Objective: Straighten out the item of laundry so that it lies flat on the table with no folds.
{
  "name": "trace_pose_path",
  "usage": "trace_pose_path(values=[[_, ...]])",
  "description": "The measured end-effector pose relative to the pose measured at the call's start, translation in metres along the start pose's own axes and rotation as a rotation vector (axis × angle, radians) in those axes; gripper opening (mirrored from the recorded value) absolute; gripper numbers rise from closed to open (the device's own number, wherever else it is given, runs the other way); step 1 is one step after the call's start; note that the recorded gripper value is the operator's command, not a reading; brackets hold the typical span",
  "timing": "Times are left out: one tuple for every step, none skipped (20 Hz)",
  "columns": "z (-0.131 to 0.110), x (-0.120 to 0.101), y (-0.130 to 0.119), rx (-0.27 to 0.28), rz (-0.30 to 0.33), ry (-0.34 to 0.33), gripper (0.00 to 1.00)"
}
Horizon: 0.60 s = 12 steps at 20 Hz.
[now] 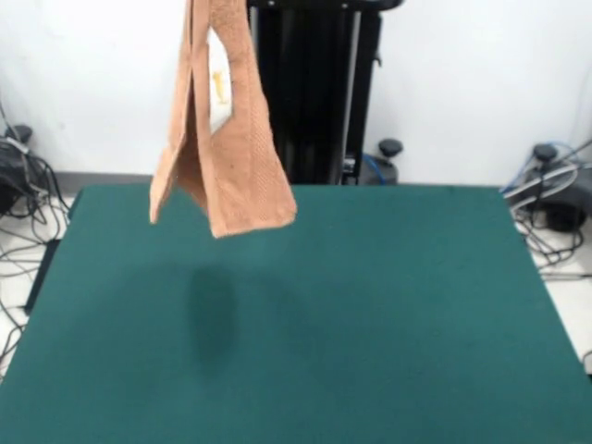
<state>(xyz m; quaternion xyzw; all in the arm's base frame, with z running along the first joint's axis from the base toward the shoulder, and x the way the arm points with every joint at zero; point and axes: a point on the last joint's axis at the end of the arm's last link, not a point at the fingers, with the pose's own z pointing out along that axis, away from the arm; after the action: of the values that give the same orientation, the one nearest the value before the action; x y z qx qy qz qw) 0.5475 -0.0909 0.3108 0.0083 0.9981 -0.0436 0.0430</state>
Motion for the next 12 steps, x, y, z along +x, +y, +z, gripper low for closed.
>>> trace_pose_path(values=[[0.005, -0.003, 0.000, -0.001, -0.001, -0.025, 0.00], [0.008, -0.004, 0.000, -0.001, -0.003, -0.035, 0.00], [0.008, -0.005, 0.000, -0.001, -0.004, -0.038, 0.00], [0.013, -0.007, 0.000, 0.000, -0.010, -0.052, 0.00], [0.020, -0.009, 0.000, 0.002, -0.021, -0.066, 0.00], [0.029, -0.010, 0.001, 0.005, -0.038, -0.081, 0.00], [0.040, -0.011, 0.003, 0.009, -0.060, -0.097, 0.00], [0.050, -0.013, 0.004, 0.011, -0.080, -0.110, 0.00], [0.066, -0.014, 0.008, 0.014, -0.113, -0.131, 0.00], [0.089, -0.015, 0.012, 0.014, -0.157, -0.160, 0.00], [0.102, -0.014, 0.016, 0.011, -0.182, -0.176, 0.00], [0.116, -0.013, 0.020, 0.002, -0.202, -0.190, 0.00]])
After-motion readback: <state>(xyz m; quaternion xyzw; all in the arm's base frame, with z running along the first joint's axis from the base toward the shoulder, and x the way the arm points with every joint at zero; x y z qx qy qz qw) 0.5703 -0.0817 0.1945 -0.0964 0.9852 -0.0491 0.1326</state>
